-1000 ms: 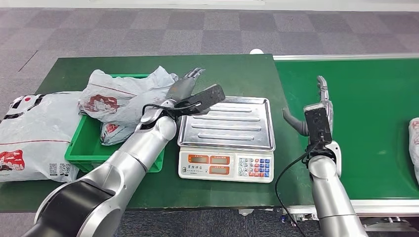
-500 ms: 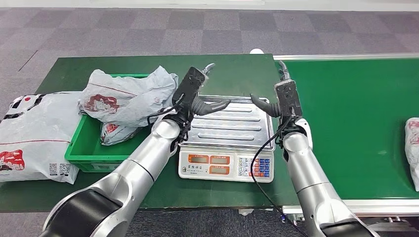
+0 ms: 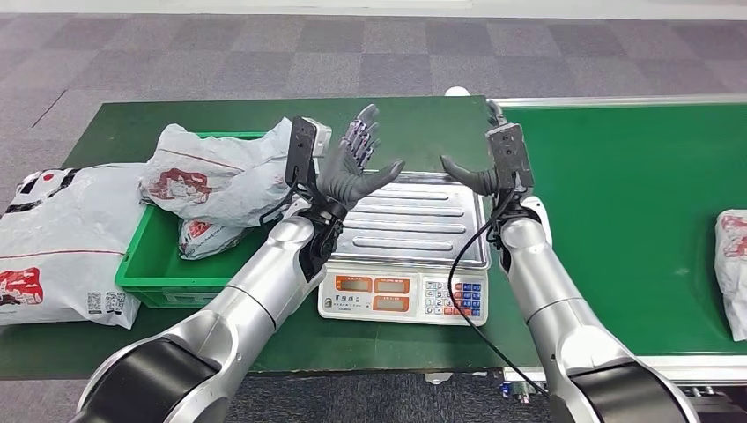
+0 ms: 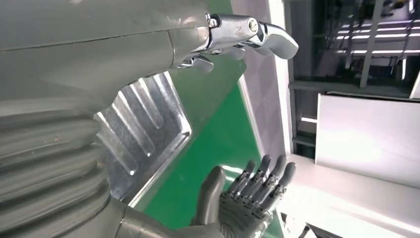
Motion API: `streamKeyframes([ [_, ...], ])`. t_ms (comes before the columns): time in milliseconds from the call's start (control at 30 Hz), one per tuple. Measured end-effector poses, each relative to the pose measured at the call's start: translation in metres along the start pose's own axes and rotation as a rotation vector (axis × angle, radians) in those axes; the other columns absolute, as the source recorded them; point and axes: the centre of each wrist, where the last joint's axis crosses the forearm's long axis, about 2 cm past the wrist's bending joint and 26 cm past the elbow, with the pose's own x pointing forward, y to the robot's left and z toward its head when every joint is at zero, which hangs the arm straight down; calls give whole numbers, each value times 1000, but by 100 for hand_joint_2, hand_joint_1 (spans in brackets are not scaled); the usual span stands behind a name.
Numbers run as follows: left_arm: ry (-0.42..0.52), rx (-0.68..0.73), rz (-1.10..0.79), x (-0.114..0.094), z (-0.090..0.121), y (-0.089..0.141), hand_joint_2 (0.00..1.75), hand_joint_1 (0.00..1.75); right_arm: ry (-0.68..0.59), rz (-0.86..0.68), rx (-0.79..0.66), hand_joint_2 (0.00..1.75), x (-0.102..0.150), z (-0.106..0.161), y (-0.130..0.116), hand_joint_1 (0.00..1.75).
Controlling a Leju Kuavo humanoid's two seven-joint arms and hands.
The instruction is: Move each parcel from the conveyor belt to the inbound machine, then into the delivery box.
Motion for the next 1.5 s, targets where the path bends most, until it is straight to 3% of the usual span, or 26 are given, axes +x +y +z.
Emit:
streamKeyframes([
  [333, 3, 9, 21, 1, 0, 2, 175, 0, 24, 37, 0, 175, -12, 6, -15, 0],
  [1500, 49, 66, -160, -10, 8, 12, 175, 0, 55, 87, 86, 175, -30, 25, -7, 0],
])
